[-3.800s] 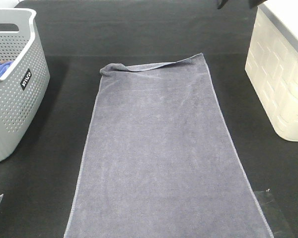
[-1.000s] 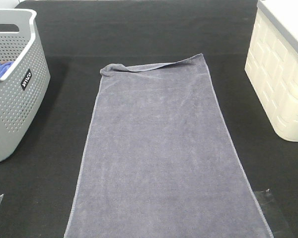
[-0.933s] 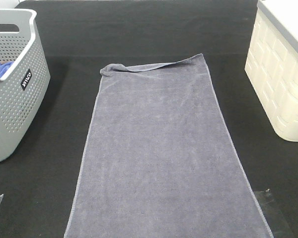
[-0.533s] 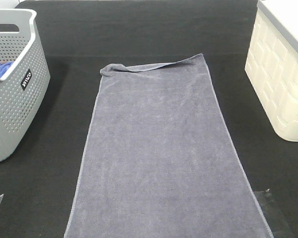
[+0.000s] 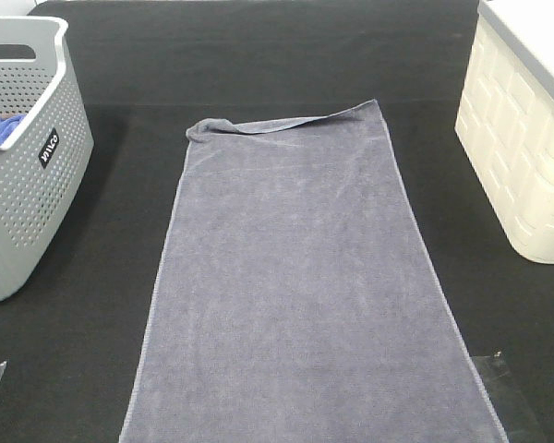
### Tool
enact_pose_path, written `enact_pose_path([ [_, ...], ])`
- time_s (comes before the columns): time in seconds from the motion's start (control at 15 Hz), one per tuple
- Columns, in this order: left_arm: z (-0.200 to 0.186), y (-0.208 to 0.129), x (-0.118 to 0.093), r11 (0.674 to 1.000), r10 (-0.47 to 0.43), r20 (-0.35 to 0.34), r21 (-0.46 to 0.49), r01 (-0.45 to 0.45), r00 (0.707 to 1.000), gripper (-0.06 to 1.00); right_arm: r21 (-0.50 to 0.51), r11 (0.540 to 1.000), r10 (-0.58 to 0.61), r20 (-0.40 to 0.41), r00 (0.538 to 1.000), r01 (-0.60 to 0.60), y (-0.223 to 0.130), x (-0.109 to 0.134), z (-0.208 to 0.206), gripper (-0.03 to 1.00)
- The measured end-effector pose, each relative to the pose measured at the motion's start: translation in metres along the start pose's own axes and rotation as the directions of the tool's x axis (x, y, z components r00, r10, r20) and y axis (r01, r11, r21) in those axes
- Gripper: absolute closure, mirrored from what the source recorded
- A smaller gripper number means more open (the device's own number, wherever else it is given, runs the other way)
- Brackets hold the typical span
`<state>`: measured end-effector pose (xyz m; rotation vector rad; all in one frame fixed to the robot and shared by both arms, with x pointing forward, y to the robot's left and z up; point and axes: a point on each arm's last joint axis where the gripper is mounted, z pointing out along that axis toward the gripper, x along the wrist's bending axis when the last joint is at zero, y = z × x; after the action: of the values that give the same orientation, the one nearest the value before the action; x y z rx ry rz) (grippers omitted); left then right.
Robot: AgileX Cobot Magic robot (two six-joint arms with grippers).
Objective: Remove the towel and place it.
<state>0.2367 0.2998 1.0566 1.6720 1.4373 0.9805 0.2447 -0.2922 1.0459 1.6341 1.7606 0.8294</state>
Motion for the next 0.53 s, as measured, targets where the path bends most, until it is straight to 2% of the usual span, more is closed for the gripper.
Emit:
enact_pose_path([
  [0.27,-0.004,-0.002,0.0,1.0,0.001,-0.008,-0.027,-0.001,1.0,0.21,-0.111,0.994,-0.004,0.008,1.0,0.004,-0.01,0.002,-0.012,0.25],
  [0.53,-0.004,-0.002,0.0,1.0,0.001,-0.008,-0.027,-0.001,1.0,0.21,-0.115,0.993,-0.003,0.005,1.0,0.004,-0.011,0.002,-0.012,0.25],
])
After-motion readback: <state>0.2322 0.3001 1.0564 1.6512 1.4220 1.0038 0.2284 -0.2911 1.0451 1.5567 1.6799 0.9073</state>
